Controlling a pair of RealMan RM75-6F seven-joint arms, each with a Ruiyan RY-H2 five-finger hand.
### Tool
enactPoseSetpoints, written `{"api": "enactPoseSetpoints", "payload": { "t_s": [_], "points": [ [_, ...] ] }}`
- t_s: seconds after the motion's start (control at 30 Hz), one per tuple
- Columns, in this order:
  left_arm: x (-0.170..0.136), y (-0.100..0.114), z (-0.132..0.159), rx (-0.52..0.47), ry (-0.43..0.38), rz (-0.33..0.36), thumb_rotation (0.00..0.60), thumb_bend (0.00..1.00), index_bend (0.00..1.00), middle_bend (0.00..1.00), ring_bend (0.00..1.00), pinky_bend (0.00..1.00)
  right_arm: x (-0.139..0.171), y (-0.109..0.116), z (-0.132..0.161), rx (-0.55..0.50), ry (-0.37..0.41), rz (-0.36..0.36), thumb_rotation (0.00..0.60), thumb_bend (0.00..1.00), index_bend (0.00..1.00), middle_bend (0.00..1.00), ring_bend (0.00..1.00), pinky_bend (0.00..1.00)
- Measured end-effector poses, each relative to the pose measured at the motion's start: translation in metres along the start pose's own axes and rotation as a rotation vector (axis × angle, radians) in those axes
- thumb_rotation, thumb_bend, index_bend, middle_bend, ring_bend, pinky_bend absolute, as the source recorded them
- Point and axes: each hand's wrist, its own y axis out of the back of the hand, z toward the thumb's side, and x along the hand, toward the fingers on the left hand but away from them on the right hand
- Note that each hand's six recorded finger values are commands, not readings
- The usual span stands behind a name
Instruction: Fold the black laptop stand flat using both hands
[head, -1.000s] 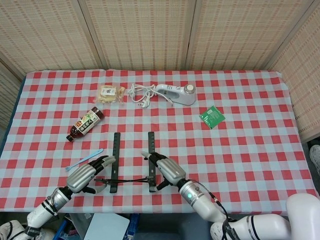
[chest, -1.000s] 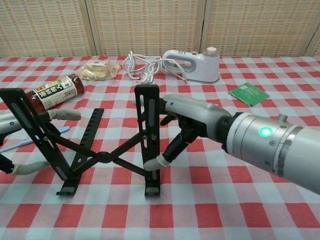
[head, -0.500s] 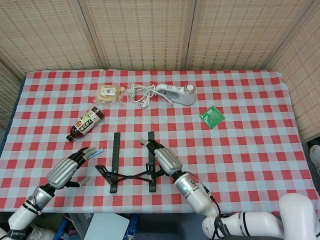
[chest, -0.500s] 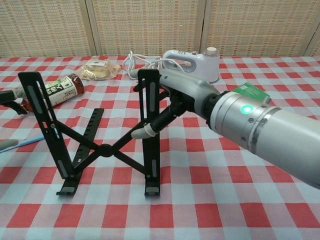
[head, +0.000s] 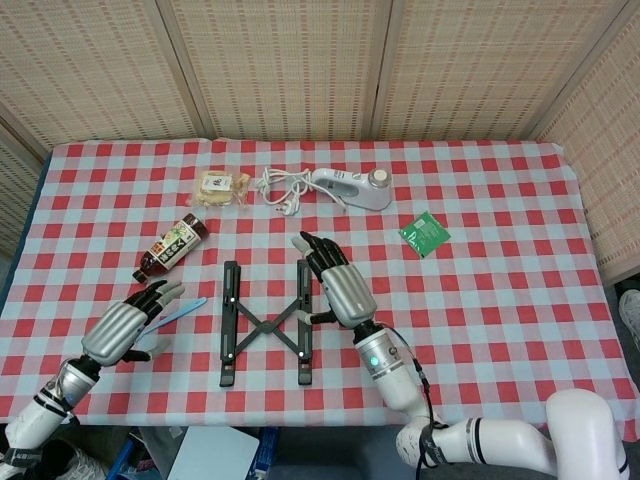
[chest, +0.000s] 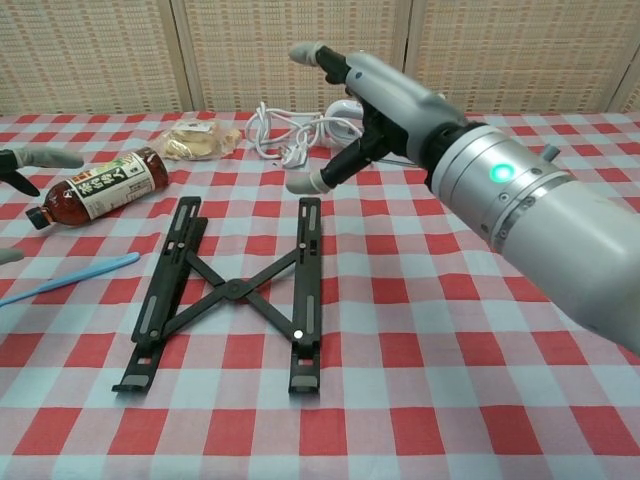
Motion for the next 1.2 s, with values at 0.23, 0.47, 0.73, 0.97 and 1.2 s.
{"api": "enactPoseSetpoints", "payload": {
  "t_s": [0.23, 0.47, 0.73, 0.97, 1.2],
  "points": [
    [0.031, 0.006, 0.002, 0.138, -0.042, -0.036, 0.6, 0.36, 0.0, 0.0, 0.0, 0.18, 0.017, 0.018, 0.0, 0.182, 0.117, 0.033, 0.6, 0.1, 0.0, 0.0, 0.0, 0.0],
    [0.071, 0.0, 0.007, 0.307, -0.073, -0.068, 0.6, 0.35, 0.0, 0.0, 0.0, 0.18, 0.034, 0.009, 0.009, 0.417, 0.281, 0.102, 0.6, 0.0, 0.0, 0.0, 0.0, 0.0],
    [0.107, -0.021, 0.015, 0.415, -0.099, -0.081, 0.6, 0.31, 0.0, 0.0, 0.0, 0.18, 0.042, -0.016, 0.004, 0.634, 0.422, 0.14, 0.6, 0.0, 0.0, 0.0, 0.0, 0.0],
    [0.127, -0.037, 0.02, 0.476, -0.116, -0.086, 0.6, 0.29, 0.0, 0.0, 0.0, 0.18, 0.037, -0.04, 0.0, 0.729, 0.485, 0.157, 0.6, 0.0, 0.0, 0.0, 0.0, 0.0],
    [0.138, -0.047, 0.019, 0.512, -0.096, -0.102, 0.6, 0.29, 0.0, 0.0, 0.0, 0.18, 0.031, -0.055, -0.002, 0.784, 0.518, 0.168, 0.6, 0.0, 0.0, 0.0, 0.0, 0.0]
  ]
}}
